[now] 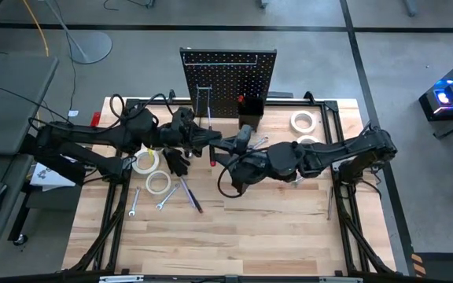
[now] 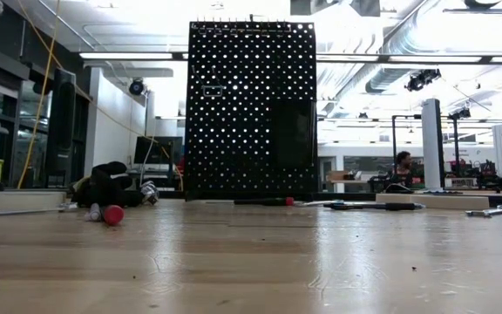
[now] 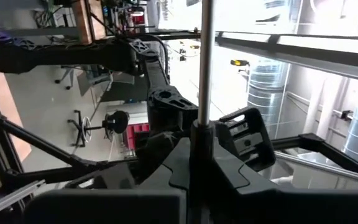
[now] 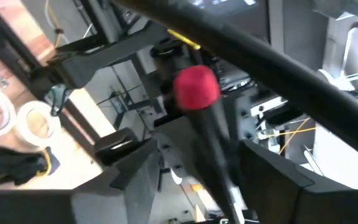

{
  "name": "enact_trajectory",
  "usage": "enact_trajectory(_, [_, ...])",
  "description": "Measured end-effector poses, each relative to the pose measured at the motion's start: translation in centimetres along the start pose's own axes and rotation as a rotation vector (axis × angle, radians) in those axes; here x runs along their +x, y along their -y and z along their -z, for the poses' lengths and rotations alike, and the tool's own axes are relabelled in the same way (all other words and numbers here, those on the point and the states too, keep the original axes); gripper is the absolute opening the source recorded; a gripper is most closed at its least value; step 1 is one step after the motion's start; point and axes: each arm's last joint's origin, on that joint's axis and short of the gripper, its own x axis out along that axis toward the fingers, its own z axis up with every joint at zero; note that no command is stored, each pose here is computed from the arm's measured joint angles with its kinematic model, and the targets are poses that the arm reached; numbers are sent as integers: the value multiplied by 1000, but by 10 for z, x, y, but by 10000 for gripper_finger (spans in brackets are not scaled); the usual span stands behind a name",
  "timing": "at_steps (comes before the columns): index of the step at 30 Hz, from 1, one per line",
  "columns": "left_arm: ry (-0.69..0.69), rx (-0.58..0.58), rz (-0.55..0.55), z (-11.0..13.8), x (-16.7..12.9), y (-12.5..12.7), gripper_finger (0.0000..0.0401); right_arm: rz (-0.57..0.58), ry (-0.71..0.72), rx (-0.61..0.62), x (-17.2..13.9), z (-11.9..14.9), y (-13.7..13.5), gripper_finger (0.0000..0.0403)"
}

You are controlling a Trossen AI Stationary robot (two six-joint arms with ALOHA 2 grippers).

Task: Hang tools onto peg board
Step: Put the nut driver into the black bin on the pegboard

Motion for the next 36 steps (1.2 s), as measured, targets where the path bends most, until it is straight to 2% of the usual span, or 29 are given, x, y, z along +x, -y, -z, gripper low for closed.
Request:
enact_trajectory(9, [-1,-20,-24,0,1,-3,15,3,36,18,3,2,3,94])
enact_trajectory(17, [2,-29,-28,0,0,-3,15,-8,61,67,6,7,5,78])
enact_trajectory(22, [10,-47,-32,0,0,-3,29,6,38,158,7,9,6,31])
enact_trajectory(29, [23,77,-67,-3,1,-7,109,48,-37,258,6,10,7,30])
enact_trajectory(36, [29,240,-98,-14,-3,-8,133,80,-112,240,2,7,5,22])
